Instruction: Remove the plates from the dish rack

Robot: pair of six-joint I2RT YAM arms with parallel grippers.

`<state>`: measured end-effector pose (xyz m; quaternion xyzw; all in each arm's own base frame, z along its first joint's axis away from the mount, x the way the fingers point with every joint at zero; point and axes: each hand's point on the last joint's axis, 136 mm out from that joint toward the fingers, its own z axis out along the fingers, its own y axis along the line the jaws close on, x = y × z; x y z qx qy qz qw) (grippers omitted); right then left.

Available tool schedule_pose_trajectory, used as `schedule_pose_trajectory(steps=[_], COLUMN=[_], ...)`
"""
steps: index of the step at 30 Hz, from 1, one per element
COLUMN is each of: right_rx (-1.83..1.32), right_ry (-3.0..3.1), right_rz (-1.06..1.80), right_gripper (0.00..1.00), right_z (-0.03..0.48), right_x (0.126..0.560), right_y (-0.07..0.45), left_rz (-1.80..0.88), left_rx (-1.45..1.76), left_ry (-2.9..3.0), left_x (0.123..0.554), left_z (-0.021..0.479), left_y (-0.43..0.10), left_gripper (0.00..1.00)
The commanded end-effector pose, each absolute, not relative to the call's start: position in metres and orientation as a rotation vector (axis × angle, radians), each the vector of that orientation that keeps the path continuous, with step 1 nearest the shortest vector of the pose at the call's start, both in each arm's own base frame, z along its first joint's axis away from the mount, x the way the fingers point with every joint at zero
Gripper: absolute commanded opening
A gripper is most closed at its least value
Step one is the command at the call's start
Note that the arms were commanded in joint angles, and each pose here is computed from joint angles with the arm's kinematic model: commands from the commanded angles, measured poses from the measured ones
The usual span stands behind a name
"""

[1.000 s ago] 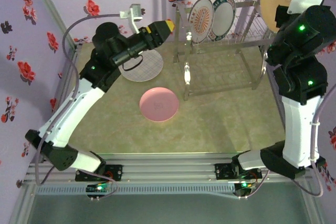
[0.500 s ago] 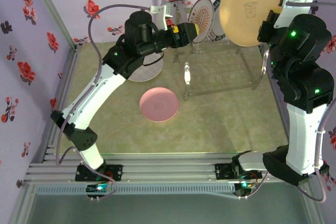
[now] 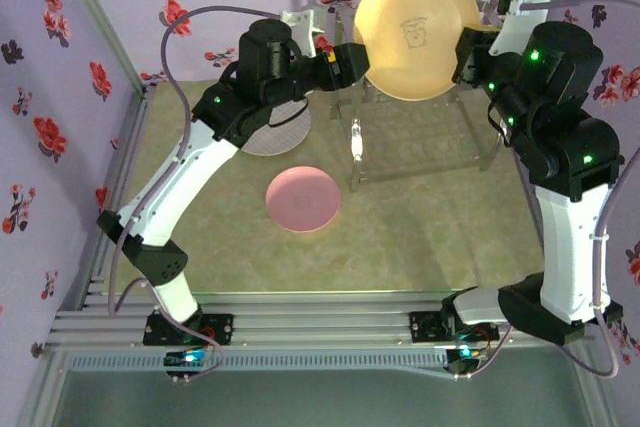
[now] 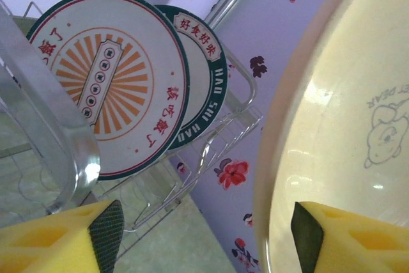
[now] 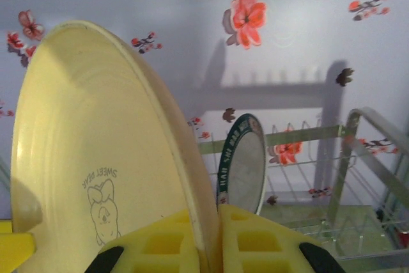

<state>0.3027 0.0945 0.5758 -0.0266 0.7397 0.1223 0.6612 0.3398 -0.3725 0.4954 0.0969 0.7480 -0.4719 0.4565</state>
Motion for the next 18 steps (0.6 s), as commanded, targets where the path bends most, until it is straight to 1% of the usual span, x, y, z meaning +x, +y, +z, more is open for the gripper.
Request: schedule_pose_trajectory(steps=[1,3,4,6,8,11,14,18], right_rx=[-0.074,-0.086,-0.088,-0.09,-0.091,-0.1,-0.117,-0.136], right_ry=[1.659,1.669,1.673,1.686,1.691,1.699,1.705,1.728], right_rz=[0.385,0.404,0.412,0.42,0.422,0.437,0.468,0.495], right_gripper=[0.0,0.0,0.0,0.0,0.0,0.0,0.0,0.0], right_z=[0.581,0.578,0.577,0.574,0.572,0.569,0.568,0.563], right_x=[0.3,0.301,0.302,0.303,0.303,0.305,0.304,0.306], right_y=[0.108,0.112,0.114,0.116,0.116,0.12,0.125,0.132], left_rz=[-1.125,-1.128,-1.126,-1.125,-1.12,-1.117,-1.119,-1.132], left_rx=[0.243,0.242,0.24,0.241,0.234,0.234,0.226,0.212], left_ry=[1.823,1.823,1.824,1.821,1.823,1.828,1.839,1.838], left_x=[0.339,0.339,0.339,0.338,0.338,0.337,0.337,0.335], left_z=[0.503,0.504,0.503,0.505,0.505,0.503,0.5,0.503], left_y=[-0.367,-0.367,-0.367,-0.366,-0.364,-0.363,-0.362,-0.358], left_gripper=[0.66,0.56,0.5,0.34,0.22,0.09,0.0,0.0])
